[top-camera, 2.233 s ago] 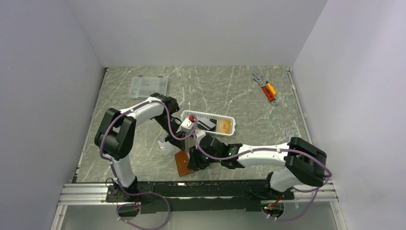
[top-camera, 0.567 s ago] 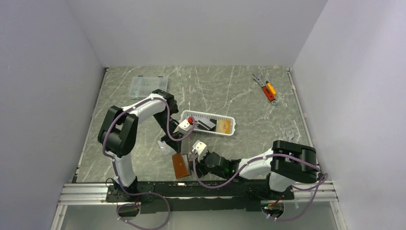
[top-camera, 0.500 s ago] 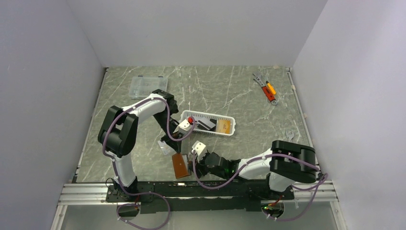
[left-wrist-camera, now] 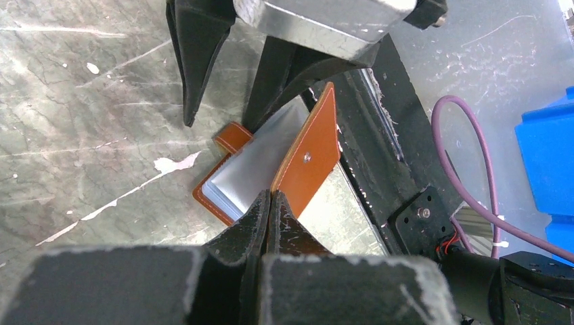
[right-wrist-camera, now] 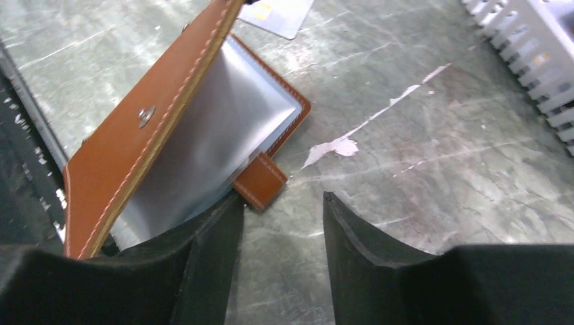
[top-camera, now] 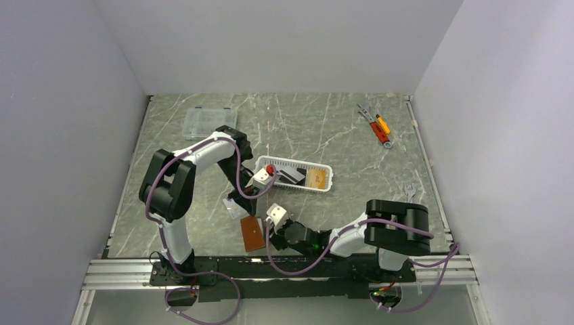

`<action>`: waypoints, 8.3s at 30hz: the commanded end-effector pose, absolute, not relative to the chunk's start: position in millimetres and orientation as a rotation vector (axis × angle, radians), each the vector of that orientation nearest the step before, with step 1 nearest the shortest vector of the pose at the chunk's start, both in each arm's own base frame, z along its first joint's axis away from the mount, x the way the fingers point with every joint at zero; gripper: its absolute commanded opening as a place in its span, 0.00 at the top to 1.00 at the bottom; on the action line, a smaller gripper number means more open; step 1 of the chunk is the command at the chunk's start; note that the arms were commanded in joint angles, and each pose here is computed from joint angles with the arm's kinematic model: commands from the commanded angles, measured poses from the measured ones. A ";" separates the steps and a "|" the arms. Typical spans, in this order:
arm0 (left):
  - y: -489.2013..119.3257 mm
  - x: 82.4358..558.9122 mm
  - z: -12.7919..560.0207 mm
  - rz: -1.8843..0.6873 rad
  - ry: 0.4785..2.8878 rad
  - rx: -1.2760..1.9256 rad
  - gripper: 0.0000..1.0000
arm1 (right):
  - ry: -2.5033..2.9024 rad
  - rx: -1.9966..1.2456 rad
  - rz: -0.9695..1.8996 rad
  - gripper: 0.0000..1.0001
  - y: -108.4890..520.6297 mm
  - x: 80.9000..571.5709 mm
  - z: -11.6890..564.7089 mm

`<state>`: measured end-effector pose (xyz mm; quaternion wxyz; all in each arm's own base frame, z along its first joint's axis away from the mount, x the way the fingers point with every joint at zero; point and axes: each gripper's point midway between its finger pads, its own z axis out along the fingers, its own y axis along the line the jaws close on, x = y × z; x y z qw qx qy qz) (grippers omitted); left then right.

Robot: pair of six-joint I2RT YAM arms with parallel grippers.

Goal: Put the credit cards into the card holder
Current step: Close the card holder at the center of the board.

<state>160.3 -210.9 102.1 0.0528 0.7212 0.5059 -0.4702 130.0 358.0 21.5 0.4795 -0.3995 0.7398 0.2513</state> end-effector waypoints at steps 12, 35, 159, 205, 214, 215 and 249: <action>-209.4 151.8 103.3 -1.443 1.516 2.259 1.00 | 1.721 -0.585 0.611 0.77 368.1 157.1 59.1; -216.6 212.3 69.5 -0.906 1.799 2.058 0.01 | 1.905 -0.372 0.655 1.00 334.9 150.1 40.6; -219.0 165.1 13.7 -0.330 1.466 2.446 0.01 | 2.598 -0.042 0.951 1.00 323.9 184.2 68.5; -231.0 159.2 20.7 -0.382 1.503 2.418 0.01 | 2.622 0.045 1.230 1.00 342.7 184.2 52.3; -230.0 157.0 20.3 -0.394 1.508 2.414 0.01 | 2.648 0.095 1.106 1.00 332.3 190.0 40.7; -230.6 157.0 21.1 -0.396 1.508 2.412 0.01 | 2.645 0.100 1.094 1.00 331.6 191.3 41.0; -240.0 135.4 47.2 -0.501 1.302 2.349 0.03 | 2.605 0.076 0.703 1.00 334.4 191.5 52.4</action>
